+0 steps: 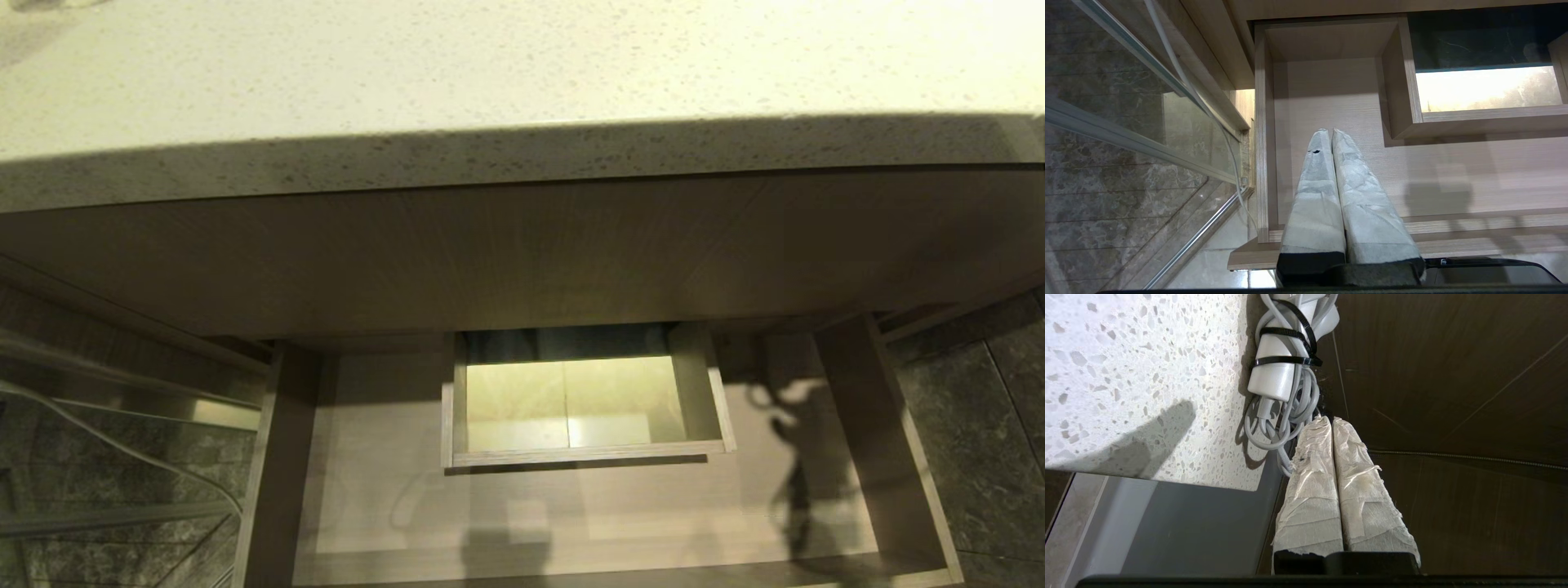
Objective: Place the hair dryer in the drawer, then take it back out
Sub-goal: Pick up the hairdryer
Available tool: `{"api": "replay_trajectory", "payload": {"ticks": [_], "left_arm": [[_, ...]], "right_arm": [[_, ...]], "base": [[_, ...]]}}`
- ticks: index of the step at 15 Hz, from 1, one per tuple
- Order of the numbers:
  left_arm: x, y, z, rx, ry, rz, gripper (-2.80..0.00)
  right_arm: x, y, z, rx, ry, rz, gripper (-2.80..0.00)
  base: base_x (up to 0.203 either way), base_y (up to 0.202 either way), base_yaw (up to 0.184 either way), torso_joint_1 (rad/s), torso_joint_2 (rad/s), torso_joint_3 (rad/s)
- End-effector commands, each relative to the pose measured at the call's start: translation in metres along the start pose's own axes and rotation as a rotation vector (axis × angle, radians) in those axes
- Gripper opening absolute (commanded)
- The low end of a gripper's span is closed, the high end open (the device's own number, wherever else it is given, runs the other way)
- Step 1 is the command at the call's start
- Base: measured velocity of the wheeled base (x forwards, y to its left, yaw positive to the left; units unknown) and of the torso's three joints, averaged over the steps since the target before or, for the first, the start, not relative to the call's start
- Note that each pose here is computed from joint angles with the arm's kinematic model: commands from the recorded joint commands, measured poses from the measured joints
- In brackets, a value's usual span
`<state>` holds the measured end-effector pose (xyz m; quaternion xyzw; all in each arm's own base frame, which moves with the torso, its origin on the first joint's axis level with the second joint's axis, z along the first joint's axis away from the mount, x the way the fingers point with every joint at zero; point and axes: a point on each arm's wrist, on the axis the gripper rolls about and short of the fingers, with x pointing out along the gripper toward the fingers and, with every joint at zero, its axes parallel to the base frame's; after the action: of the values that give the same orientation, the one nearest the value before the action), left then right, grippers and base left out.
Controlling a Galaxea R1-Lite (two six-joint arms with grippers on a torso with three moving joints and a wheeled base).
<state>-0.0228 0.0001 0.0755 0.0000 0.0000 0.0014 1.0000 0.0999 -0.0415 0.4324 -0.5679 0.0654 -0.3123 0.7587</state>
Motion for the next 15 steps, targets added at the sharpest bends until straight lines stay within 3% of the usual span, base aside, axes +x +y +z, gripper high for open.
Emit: {"api": "replay_trajectory", "payload": {"ticks": [1, 11, 12, 15], "left_arm": [[0.000, 0.000, 0.000, -0.001, 0.000, 0.000, -2.80], [0.000, 0.000, 0.000, 0.000, 0.000, 0.000, -2.80], [0.000, 0.000, 0.000, -0.002, 0.000, 0.000, -2.80], [0.000, 0.000, 0.000, 0.000, 0.000, 0.000, -2.80]], "right_arm": [[0.008, 0.005, -0.001, -0.014, 0.035, 0.009, -2.80], [0.024, 0.013, 0.001, -0.012, 0.043, 0.027, -2.80], [0.025, 0.012, 0.001, -0.016, 0.038, 0.024, 0.00], [0.030, 0.015, 0.001, -0.009, 0.048, 0.022, 0.00]], "base": [[0.000, 0.000, 0.000, 0.000, 0.00, 0.000], [0.000, 0.000, 0.000, 0.000, 0.00, 0.000], [0.000, 0.000, 0.000, 0.000, 0.00, 0.000], [0.000, 0.000, 0.000, 0.000, 0.00, 0.000]]}}
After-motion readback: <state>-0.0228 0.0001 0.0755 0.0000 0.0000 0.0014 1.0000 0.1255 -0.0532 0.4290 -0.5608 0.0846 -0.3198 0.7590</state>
